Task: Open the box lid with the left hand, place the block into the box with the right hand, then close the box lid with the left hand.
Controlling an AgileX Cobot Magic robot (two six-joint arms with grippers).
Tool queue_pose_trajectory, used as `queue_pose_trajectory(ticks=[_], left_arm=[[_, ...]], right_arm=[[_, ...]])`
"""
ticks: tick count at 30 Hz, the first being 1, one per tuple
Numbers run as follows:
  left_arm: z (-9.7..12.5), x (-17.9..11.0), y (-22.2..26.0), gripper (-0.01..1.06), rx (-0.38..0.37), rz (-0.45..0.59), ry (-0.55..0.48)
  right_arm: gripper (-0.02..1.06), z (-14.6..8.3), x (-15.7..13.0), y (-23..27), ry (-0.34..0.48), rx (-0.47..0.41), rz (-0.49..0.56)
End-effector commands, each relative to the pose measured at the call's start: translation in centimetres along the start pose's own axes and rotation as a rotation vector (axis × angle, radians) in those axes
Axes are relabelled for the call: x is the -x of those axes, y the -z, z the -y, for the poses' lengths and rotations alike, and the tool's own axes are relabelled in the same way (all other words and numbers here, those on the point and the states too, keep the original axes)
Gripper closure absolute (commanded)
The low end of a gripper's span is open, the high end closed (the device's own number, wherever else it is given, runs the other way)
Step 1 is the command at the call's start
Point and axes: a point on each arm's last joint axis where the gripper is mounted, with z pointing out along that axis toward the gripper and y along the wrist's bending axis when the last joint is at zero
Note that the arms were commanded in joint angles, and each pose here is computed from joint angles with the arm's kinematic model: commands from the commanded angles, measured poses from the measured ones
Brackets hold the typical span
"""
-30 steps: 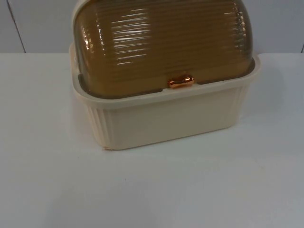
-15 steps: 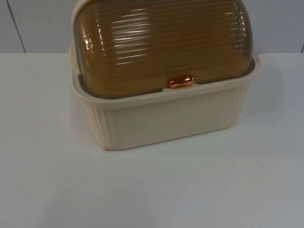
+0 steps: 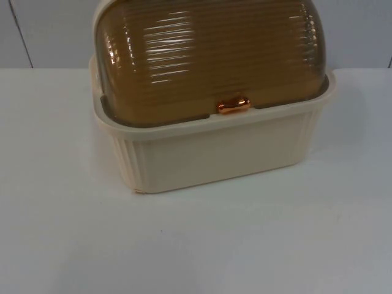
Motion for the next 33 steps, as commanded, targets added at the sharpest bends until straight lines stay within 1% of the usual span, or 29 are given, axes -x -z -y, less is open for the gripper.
queue_pose_trajectory(ticks=[1,5,8,11,13,33], left_arm=[[-0.03,-0.1,-0.07,0.0,-0.003,-0.002,0.002],[-0.03,-0.1,-0.07,0.0,-0.003,-0.002,0.006],[-0.03,-0.1,-0.07,0.0,-0.003,-0.002,0.04],[-0.02,-0.1,-0.07,0.0,-0.005,-0.002,0.049],[0.0,-0.1,-0.07,0.0,-0.006,-0.002,0.078],[-0.07,-0.1,-0.07,0.0,0.001,-0.002,0.073]], right_arm=[[0.0,-0.04,0.08,-0.01,-0.004,0.01,0.013],[0.0,-0.04,0.08,-0.01,-0.004,0.01,0.013],[0.0,-0.04,0.08,-0.01,-0.004,0.01,0.013],[0.0,-0.04,0.08,-0.01,-0.004,0.01,0.013],[0.0,-0.04,0.08,-0.01,-0.004,0.01,0.013],[0.0,-0.04,0.08,-0.01,-0.004,0.01,0.013]])
